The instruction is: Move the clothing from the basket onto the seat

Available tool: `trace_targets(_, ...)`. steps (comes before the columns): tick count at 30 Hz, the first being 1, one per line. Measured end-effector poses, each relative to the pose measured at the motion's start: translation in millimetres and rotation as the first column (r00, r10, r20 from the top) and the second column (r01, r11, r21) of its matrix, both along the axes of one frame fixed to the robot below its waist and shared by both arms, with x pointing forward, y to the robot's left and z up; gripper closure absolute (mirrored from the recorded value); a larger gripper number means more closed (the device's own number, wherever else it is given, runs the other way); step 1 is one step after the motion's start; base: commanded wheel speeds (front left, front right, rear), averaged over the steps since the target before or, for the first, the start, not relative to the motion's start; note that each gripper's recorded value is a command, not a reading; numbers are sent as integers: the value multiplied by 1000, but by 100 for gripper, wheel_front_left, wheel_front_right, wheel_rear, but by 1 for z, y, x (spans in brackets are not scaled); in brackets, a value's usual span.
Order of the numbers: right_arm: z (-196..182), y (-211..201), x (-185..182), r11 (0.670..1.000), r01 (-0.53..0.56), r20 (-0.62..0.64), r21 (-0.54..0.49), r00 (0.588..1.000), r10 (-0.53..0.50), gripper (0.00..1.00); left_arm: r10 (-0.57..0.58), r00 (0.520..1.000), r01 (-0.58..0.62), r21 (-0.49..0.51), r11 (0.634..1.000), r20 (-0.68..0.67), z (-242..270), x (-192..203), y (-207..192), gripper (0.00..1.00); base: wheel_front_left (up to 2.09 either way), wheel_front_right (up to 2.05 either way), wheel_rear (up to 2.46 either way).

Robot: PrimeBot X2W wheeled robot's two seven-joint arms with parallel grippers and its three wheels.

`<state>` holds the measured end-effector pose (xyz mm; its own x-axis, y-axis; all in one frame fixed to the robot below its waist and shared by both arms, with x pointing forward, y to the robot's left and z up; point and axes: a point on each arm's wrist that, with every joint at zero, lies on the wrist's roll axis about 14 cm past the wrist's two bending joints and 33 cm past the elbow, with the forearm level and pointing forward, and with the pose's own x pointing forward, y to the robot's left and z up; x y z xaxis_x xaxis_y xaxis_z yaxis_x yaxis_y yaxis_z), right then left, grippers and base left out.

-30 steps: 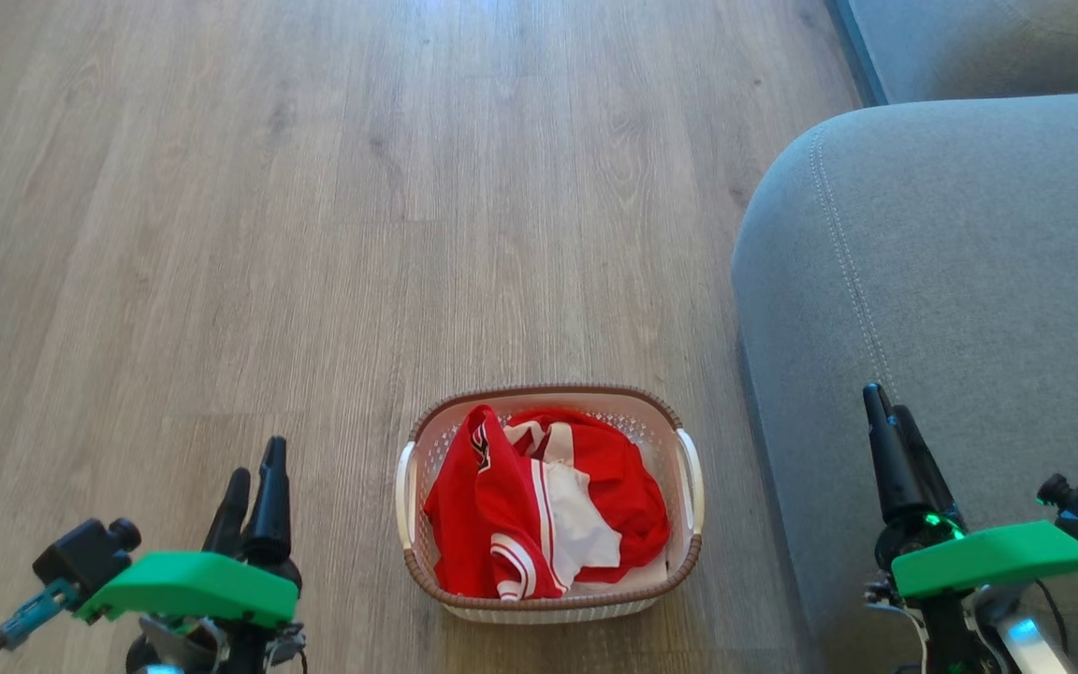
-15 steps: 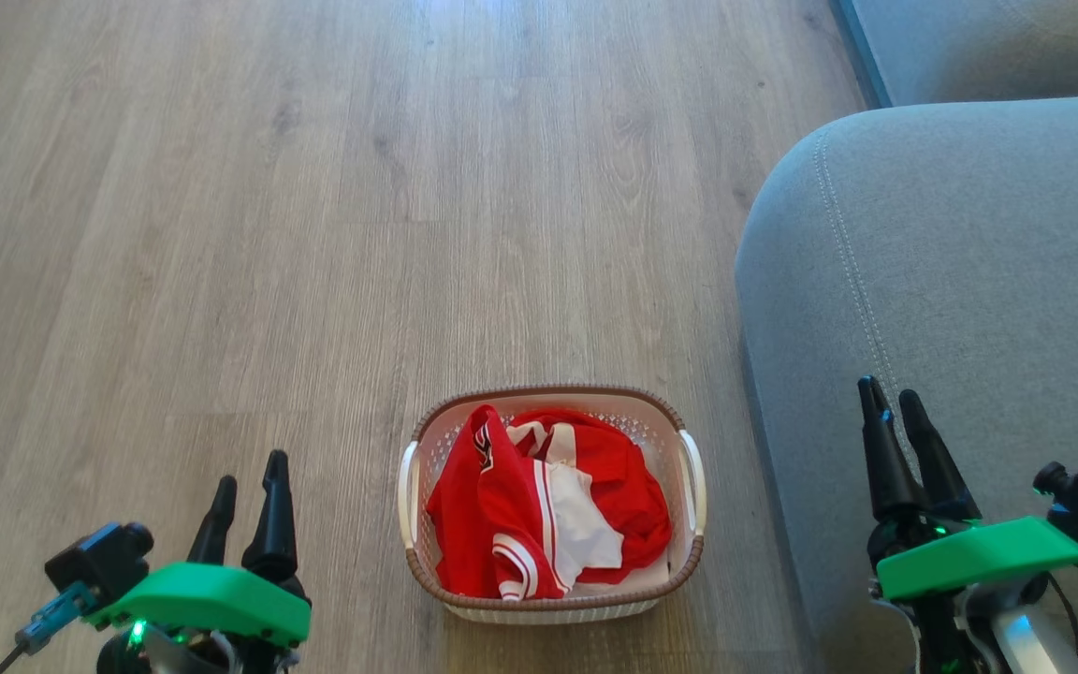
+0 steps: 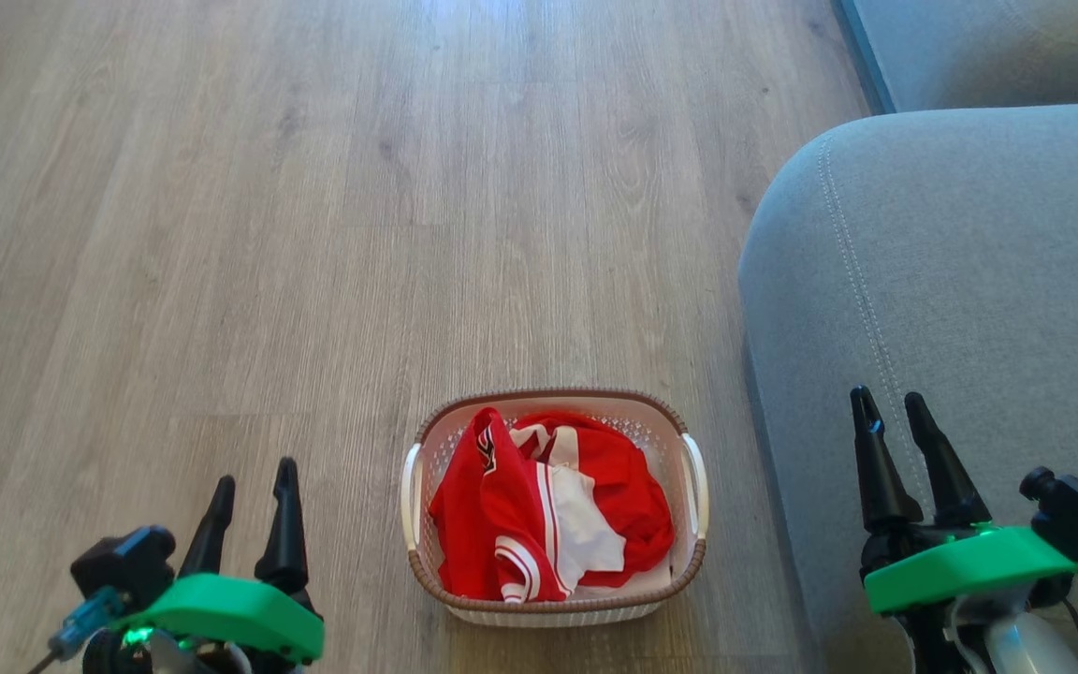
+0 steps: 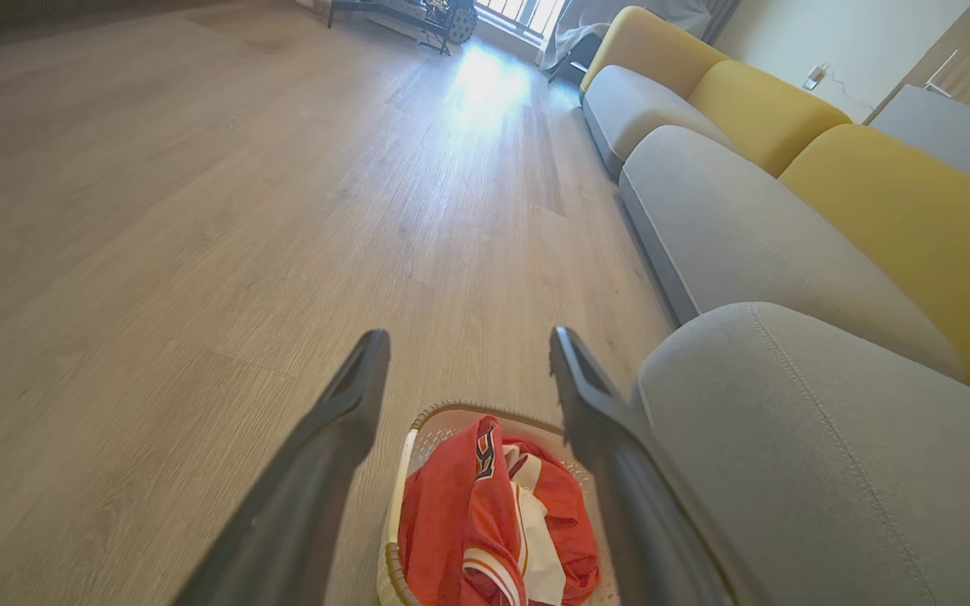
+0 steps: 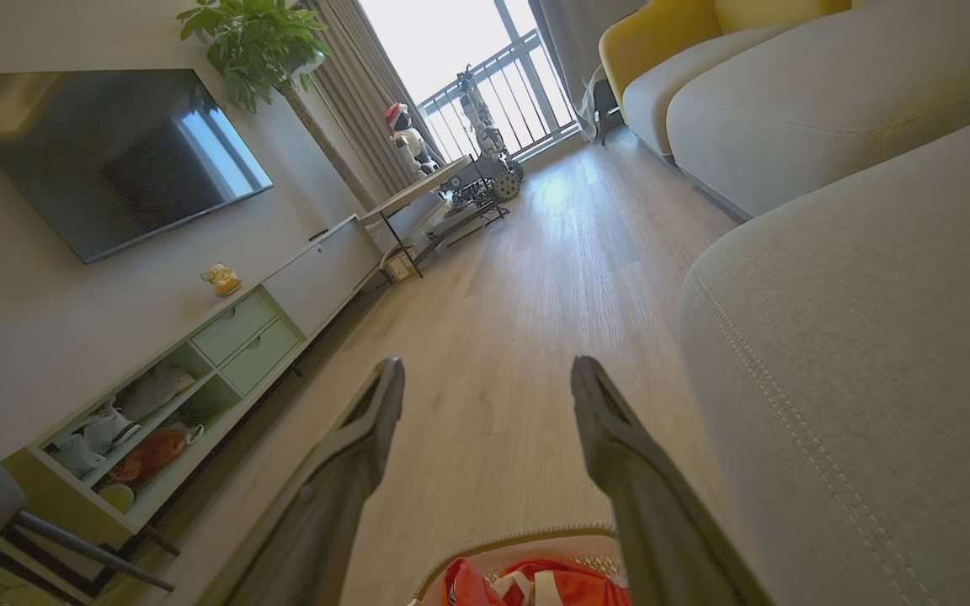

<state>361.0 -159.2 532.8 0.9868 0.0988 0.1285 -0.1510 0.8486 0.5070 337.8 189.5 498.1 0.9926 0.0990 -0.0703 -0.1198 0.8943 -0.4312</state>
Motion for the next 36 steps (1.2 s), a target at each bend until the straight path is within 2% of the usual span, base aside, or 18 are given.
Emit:
trace_targets(9, 3, -1, 0, 993, 11, 24, -119, 1000, -8, 0, -16, 999, 11, 122, 992, 40, 10, 0, -2, 0, 0, 0, 0)
trace_targets(21, -2, 2, -4, 964, 17, 28, -265, 1000, -10, 0, -46, 997, 28, 258, 966, 63, 14, -5, -6, 0, 0, 0, 0)
trace_targets(36, -3, 5, -9, 897, 26, 43, -442, 999, -7, 0, -86, 990, 36, 405, 914, 107, 24, -10, -12, 0, 0, 0, 0)
